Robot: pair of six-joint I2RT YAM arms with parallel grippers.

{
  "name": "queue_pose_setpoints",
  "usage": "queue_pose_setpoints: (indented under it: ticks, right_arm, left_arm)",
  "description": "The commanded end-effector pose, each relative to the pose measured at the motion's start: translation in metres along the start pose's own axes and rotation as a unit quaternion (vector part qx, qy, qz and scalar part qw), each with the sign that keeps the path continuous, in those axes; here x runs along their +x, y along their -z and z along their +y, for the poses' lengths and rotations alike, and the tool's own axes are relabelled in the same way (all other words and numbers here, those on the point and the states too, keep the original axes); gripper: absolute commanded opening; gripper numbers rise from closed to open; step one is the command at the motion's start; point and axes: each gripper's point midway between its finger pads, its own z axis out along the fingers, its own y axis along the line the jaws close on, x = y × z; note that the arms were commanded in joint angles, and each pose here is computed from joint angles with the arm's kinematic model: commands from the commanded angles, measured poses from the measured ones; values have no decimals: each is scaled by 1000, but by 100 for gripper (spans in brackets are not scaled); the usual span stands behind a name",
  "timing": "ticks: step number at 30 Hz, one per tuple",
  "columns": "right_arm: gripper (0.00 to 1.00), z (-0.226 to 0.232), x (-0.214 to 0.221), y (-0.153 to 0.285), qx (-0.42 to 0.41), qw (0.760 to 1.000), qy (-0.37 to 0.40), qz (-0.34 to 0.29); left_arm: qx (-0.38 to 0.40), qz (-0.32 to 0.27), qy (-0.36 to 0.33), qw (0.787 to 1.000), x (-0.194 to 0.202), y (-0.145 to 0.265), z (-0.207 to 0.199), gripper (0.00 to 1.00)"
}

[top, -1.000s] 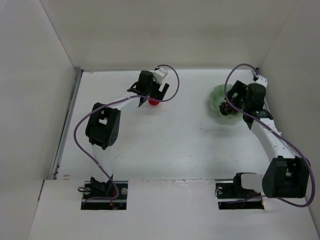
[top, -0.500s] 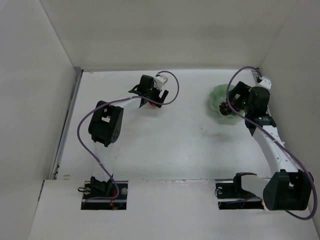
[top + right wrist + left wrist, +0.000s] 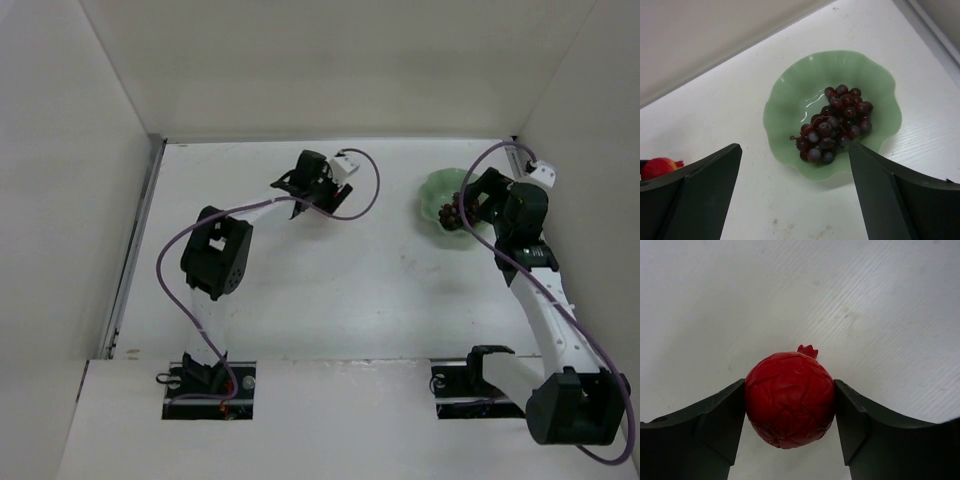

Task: Place and organize the fake fruits in the fruit bowl

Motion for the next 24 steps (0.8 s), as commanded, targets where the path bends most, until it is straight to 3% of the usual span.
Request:
queue_pose_setpoints:
  ticks: [1, 5, 12, 16, 21, 24]
  right_arm:
    - [95, -16, -28, 11, 45, 997, -17, -62]
    - [95, -35, -44, 21, 82, 989, -49, -110]
    - [95, -42, -64, 33, 76, 980, -93, -159]
    - [95, -47, -69, 47, 78, 976, -104, -177]
    - [95, -62, -89, 76, 113, 958, -127, -232]
    - [97, -64, -98, 82, 119, 953, -122, -251]
  left_arm:
    - [9, -159, -100, 982, -135, 37, -39, 23]
    - [42, -261, -134, 955, -211, 28, -108, 31]
    - [65, -408, -137, 900, -289, -4, -188, 46]
    - [78, -438, -125, 887, -303, -26, -203, 54]
    - [99, -438, -122, 885, -296, -44, -217, 60]
    - [115, -426, -126, 888, -285, -50, -230, 74]
